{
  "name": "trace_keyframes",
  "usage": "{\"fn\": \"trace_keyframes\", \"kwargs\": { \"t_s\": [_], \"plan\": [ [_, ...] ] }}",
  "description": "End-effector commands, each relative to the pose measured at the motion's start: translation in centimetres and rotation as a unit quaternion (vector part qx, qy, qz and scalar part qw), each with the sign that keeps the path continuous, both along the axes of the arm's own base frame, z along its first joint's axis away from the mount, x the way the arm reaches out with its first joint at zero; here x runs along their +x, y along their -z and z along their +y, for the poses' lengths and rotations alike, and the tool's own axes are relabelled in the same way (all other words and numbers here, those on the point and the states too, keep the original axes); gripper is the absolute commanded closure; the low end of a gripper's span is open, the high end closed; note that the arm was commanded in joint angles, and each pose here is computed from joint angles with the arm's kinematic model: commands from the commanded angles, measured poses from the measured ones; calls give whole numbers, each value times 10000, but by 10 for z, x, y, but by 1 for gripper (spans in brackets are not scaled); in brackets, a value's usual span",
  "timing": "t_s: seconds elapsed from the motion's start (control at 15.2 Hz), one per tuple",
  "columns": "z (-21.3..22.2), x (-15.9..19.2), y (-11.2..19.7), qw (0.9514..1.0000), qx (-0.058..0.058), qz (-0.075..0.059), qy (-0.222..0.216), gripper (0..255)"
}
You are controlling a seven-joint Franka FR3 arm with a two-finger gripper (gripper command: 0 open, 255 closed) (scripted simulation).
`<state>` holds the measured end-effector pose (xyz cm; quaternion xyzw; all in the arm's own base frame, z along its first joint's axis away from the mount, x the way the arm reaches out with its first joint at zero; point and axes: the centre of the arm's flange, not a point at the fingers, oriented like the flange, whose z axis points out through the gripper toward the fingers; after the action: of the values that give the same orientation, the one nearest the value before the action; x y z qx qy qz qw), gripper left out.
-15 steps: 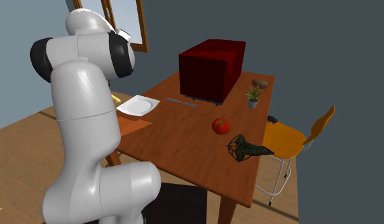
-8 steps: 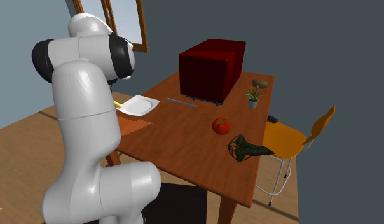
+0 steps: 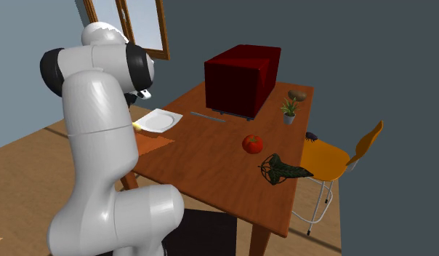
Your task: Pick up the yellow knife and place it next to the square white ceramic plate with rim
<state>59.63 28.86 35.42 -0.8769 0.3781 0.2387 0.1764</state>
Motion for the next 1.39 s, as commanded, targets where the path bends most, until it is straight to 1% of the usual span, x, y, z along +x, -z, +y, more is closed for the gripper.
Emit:
{"fn": "trace_keyframes", "kwargs": {
  "t_s": [0.0, 0.46, 0.99, 1.06, 1.32],
  "plan": [
    [0, 1, 11, 10000, 1, -1, 1, 255],
    [0, 1, 47, 10000, 1, -1, 1, 255],
    [0, 1, 47, 10000, 1, -1, 1, 255],
    [0, 1, 47, 10000, 1, -1, 1, 0],
    [0, 1, 47, 10000, 1, -1, 1, 0]
  ]
}}
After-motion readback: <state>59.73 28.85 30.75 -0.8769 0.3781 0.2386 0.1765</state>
